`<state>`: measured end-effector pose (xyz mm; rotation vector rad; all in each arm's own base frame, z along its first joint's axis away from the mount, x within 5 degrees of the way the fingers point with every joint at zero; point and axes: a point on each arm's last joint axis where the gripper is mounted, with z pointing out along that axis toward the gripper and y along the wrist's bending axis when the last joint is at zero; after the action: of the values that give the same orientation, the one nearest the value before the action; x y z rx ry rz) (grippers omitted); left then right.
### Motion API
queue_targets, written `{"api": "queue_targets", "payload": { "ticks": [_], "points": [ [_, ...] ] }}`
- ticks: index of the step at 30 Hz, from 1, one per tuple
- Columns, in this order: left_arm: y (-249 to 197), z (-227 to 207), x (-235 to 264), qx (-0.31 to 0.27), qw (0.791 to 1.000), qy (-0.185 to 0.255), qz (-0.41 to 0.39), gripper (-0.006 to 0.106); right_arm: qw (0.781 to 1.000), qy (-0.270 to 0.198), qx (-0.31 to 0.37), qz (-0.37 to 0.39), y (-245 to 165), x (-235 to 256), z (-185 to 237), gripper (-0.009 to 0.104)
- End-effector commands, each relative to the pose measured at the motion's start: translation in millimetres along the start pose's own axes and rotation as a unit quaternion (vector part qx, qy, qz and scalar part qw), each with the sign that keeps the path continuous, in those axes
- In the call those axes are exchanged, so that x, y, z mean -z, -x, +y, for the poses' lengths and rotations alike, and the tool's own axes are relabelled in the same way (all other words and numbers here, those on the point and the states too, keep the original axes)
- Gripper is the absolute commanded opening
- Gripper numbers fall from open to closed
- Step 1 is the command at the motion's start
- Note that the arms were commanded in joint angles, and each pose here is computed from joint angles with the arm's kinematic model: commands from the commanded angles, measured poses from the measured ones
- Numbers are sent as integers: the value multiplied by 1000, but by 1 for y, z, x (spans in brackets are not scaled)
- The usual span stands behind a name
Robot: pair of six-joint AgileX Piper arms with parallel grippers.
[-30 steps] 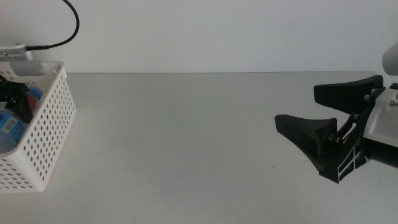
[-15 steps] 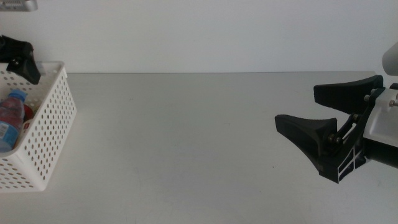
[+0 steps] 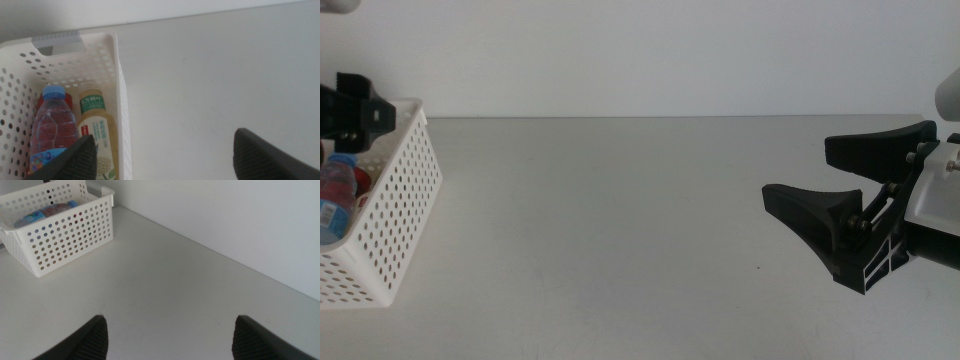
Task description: Use arms to grab the bottles and put them into the dustbin to the left of the table.
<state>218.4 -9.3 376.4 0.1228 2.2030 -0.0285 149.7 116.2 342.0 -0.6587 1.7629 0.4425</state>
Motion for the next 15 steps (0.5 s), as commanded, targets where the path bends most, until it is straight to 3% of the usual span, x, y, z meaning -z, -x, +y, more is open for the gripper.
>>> {"api": "queue_targets", "payload": {
  "ticks": [1, 15],
  "points": [
    [-1, -1, 19, 13, 996, 7, -92, 94, 998, -6, 7, -57, 19, 6, -1, 63],
    [-20, -1, 32, 6, 992, 21, -123, 94, 998, -6, 7, -57, 19, 6, -1, 63]
  ]
}}
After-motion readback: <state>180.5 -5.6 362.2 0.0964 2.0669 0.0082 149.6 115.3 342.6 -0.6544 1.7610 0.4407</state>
